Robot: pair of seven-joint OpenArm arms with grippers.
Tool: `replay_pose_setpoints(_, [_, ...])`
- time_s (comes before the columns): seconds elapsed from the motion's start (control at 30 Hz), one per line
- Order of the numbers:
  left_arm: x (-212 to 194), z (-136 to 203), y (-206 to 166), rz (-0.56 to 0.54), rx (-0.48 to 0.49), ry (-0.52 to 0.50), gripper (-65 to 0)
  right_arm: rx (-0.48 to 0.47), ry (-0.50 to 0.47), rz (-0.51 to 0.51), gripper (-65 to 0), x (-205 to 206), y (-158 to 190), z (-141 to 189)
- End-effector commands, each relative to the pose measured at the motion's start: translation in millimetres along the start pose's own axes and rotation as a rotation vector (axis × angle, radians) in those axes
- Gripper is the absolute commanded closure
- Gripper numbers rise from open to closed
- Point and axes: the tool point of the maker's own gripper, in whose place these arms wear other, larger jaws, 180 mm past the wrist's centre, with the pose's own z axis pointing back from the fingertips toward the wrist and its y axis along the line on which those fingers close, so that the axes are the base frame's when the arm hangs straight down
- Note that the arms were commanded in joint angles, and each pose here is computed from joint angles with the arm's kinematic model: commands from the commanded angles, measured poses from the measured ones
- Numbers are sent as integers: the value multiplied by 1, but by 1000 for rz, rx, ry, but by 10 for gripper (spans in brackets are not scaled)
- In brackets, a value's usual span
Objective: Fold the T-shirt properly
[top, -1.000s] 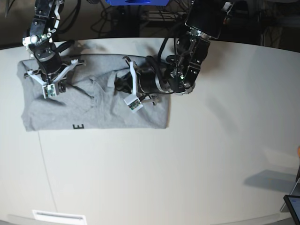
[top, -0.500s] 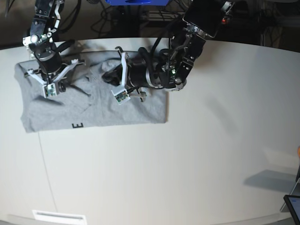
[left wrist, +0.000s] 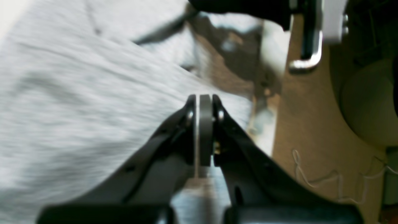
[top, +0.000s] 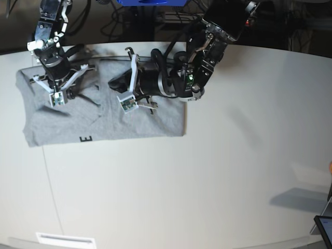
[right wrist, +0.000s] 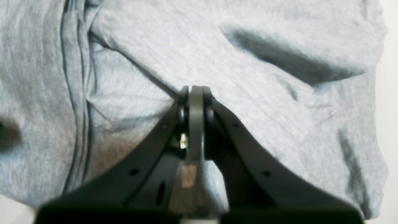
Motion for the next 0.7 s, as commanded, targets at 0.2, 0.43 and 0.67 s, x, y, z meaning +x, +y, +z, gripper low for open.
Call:
replay_pose_setpoints(0.2, [-15, 33, 59, -15, 194, 45, -10, 67, -68, 58, 0, 21, 18, 2])
replay_pose_setpoints(0.43, [-65, 35, 71, -43, 266, 223, -10, 295, -167, 228, 0, 58, 84, 5])
replay_pose_setpoints(0.67, [-95, 63, 87, -75, 311, 301, -10, 375, -201, 336, 0, 86, 114, -2])
